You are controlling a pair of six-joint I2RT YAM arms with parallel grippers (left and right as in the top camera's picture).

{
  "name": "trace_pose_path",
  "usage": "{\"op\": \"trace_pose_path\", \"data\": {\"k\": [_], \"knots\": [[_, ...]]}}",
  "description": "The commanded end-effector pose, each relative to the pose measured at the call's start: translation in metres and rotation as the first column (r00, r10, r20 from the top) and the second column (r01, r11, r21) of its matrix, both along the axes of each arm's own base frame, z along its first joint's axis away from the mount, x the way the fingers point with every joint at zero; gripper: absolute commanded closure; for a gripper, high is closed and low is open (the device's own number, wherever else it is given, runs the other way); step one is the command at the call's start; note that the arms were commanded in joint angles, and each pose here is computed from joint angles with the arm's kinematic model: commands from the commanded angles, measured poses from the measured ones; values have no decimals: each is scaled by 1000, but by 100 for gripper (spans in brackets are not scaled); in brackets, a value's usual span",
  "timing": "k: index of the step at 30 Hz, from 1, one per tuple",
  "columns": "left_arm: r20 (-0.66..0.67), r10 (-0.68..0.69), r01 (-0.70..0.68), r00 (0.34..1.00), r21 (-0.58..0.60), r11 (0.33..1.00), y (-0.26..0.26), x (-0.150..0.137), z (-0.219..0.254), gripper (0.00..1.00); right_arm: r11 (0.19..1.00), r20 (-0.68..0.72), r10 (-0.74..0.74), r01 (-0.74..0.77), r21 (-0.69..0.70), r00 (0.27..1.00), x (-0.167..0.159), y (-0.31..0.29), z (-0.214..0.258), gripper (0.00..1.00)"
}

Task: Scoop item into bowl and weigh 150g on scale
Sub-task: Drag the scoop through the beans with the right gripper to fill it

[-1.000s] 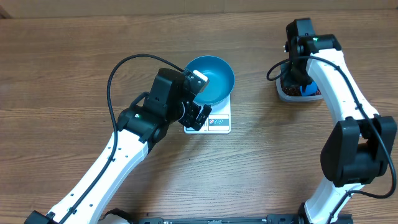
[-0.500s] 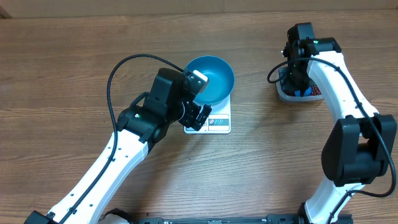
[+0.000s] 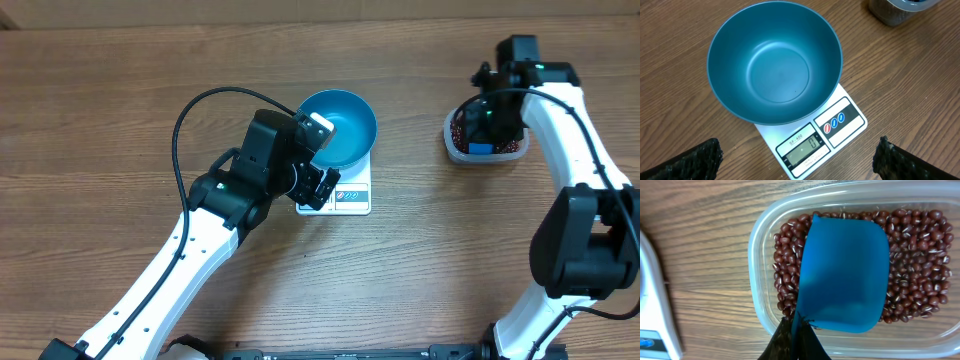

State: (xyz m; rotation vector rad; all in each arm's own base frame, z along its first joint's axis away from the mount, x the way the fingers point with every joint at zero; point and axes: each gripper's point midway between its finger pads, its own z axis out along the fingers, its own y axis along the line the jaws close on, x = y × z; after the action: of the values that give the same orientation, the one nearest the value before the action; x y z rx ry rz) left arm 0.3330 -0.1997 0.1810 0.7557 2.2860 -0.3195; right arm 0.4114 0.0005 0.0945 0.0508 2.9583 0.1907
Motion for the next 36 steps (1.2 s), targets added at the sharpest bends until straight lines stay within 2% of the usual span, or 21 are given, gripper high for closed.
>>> {"op": "trace_pose_path", "data": {"k": [1,7,17,36], "knots": [[-7,10,-10,1000,-13,1000,0,0,0,0,975,4,-11,10,221,1000,1,17,2,96],[-6,9,-9,1000,-13,1000,0,0,0,0,947,13,-50,43,319,999,2,11,9,96],[-6,10,-10,1000,-14,1000,0,0,0,1,916,20,-101,85,392,995,3,-3,12,96],[-6,10,-10,1000,-14,1000,0,0,0,0,902,4,-188,171,396,982,-3,-37,7,96]]}}
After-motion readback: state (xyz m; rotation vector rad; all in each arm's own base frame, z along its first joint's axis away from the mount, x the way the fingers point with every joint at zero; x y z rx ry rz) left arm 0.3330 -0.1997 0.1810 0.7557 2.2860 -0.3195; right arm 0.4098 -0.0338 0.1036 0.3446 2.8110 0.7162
